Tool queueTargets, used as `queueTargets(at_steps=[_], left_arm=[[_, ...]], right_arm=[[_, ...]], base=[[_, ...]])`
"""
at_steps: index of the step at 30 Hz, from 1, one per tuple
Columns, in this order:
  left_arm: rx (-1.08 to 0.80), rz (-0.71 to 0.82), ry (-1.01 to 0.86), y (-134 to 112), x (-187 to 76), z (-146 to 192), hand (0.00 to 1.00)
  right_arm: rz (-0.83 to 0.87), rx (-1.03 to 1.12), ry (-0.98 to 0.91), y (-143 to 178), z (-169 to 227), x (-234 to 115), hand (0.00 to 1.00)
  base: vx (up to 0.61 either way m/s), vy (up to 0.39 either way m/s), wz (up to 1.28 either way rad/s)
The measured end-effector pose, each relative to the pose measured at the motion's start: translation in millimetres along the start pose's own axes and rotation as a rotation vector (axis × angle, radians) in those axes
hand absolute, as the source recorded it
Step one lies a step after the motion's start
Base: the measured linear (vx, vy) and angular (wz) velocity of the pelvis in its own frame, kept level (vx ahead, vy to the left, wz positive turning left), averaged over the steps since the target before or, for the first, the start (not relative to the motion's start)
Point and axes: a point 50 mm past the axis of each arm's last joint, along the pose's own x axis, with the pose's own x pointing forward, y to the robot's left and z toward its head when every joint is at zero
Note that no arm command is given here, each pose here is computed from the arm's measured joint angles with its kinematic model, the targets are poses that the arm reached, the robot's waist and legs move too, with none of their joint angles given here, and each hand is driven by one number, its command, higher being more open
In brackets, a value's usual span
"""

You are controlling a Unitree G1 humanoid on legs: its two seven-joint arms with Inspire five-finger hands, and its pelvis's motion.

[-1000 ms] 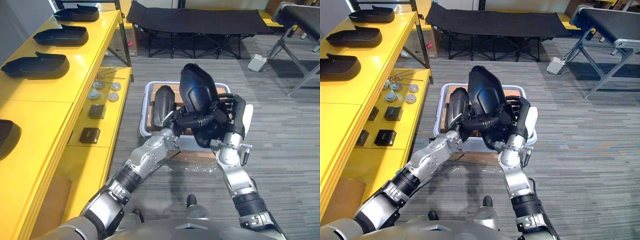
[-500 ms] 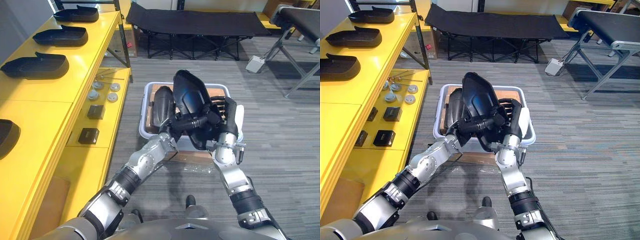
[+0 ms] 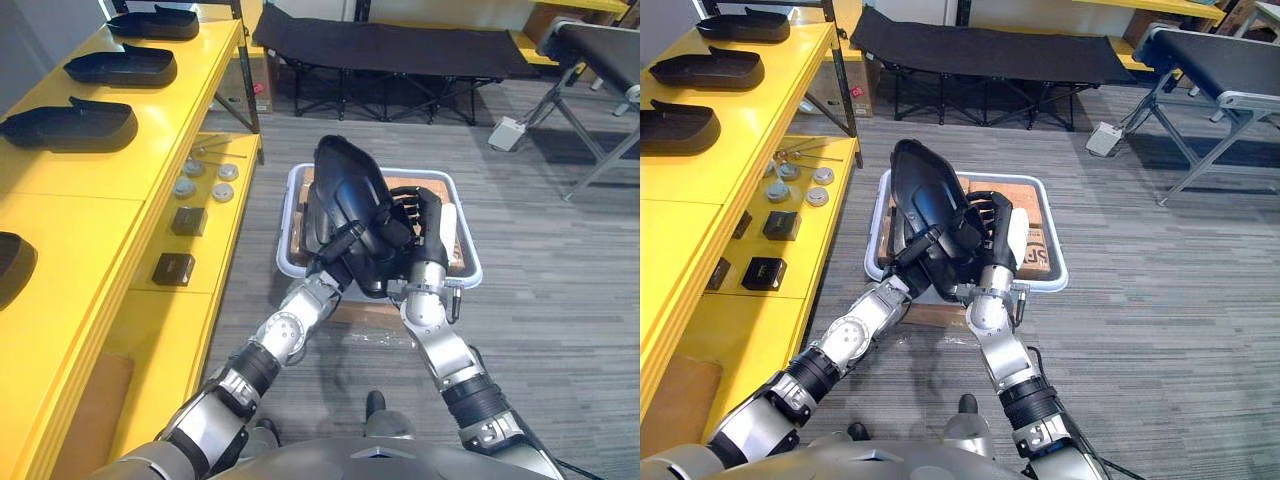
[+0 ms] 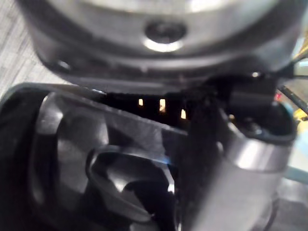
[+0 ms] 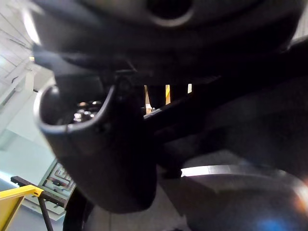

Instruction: Walk over and take three plastic housings, then place them on the shelf

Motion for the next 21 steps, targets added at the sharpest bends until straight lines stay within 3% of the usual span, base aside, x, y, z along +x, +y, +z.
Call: queueTargets(at_steps=[8,9,17,21], left_arm=[[-0.032,-0.030,-0.011,-1,-1,-3,0.00],[-0.033,-0.037,-0.025,-1,-1,-3,0.00],[-0.084,-0.045,-0.057,-1,-4,-16,0.00],[0.071,-0.065,-0.119,-8,-5,-12,0.00]], right_arm=[[0.001,-0.017,-0.029,-2,3,0,0.00],[0.005,-0.014,-0.035,-2,5,-1,1.00],[-0.007,0.037,-0.087,-6,12,-7,1.00],[-0.017,0.041,-0.061,-9,5,-12,1.00]], base=[[0.00,0.000,0.00],[0.00,0.000,0.00],[0.00,0.000,0.00],[0.00,0.000,0.00]])
